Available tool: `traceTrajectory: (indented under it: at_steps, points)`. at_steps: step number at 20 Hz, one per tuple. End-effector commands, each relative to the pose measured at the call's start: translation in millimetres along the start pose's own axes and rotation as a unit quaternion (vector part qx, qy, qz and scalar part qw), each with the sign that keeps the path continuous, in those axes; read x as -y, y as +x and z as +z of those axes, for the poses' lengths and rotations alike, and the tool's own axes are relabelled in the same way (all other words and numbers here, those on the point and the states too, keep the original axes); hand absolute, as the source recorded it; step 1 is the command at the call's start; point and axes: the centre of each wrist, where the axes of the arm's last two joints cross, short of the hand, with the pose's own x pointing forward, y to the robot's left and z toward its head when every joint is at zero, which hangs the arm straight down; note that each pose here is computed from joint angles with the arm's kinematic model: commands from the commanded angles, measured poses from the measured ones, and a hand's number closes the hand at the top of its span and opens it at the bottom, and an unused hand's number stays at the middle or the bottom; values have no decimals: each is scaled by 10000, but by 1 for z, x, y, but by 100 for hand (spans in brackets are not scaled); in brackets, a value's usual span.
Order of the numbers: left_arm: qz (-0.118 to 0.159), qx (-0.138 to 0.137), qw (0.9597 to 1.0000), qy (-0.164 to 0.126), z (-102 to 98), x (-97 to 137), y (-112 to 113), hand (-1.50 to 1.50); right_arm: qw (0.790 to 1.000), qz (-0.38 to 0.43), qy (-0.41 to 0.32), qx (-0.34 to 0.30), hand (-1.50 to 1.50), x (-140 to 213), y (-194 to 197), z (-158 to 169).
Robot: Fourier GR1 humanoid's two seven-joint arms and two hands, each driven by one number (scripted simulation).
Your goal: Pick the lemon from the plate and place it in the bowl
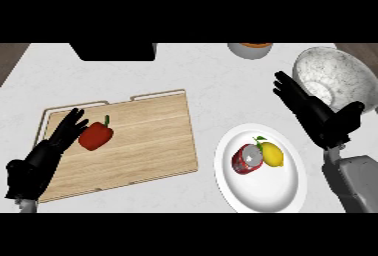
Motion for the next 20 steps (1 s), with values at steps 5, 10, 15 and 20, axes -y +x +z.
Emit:
traceTrajectory:
  at_steps: [5, 10, 15, 20]
  points:
    - [-59, 1079, 9924, 584, -26, -3, 47, 0, 9357, -777, 3314, 930, 150, -39, 18, -31]
    - [130, 1151, 9897, 840, -39, 13, 63, 0, 9400, -778, 2820, 1757, -150, 40, 13, -34]
    - [144, 1072, 9893, 982, -48, 10, 62, 0, 8761, -464, 4151, 2407, -150, 69, 54, -38]
    - [52, 1054, 9898, 961, -55, 13, 69, 0, 8539, 680, 4616, 2303, -150, 72, 107, -43]
